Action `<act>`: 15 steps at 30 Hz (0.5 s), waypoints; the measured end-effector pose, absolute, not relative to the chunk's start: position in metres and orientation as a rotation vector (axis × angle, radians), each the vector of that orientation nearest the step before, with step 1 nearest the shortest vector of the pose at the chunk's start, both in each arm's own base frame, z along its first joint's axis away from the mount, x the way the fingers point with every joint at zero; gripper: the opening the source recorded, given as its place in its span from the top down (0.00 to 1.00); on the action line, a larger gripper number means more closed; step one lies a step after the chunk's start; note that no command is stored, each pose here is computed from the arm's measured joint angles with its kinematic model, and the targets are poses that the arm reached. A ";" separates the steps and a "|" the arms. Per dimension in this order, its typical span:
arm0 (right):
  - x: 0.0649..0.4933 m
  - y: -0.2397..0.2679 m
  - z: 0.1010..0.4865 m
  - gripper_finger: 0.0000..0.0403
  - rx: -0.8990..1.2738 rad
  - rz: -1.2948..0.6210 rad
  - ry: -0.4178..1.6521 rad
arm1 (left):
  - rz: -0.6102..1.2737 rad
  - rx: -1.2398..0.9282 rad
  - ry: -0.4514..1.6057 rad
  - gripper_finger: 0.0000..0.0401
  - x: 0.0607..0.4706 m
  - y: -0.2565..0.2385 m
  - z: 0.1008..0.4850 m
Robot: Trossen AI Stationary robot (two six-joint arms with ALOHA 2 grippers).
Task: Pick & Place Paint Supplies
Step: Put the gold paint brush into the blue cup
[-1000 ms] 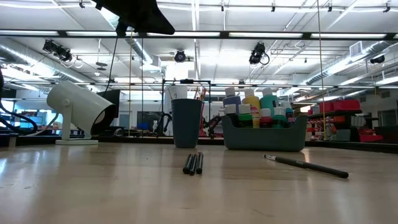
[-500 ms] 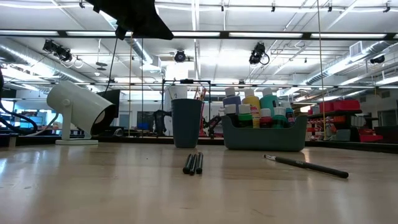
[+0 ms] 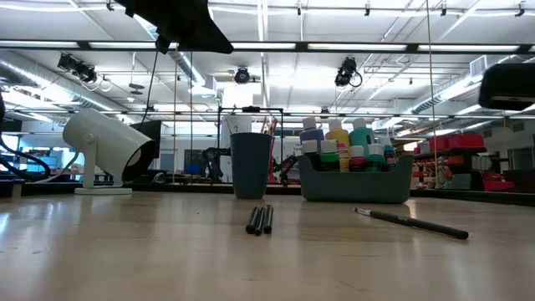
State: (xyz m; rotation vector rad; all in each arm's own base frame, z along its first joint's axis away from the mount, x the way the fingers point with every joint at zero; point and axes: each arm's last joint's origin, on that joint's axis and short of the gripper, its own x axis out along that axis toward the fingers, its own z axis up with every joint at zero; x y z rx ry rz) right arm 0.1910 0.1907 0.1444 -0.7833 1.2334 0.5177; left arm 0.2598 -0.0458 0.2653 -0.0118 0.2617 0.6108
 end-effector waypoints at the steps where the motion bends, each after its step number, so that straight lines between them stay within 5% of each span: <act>1: 0.194 0.189 0.145 0.99 -0.793 0.504 1.225 | 0.611 -0.012 0.261 0.95 0.260 -0.046 0.265; 15: 0.244 0.159 0.153 0.99 -0.845 0.324 1.012 | 0.595 -0.006 0.266 0.95 0.260 -0.046 0.265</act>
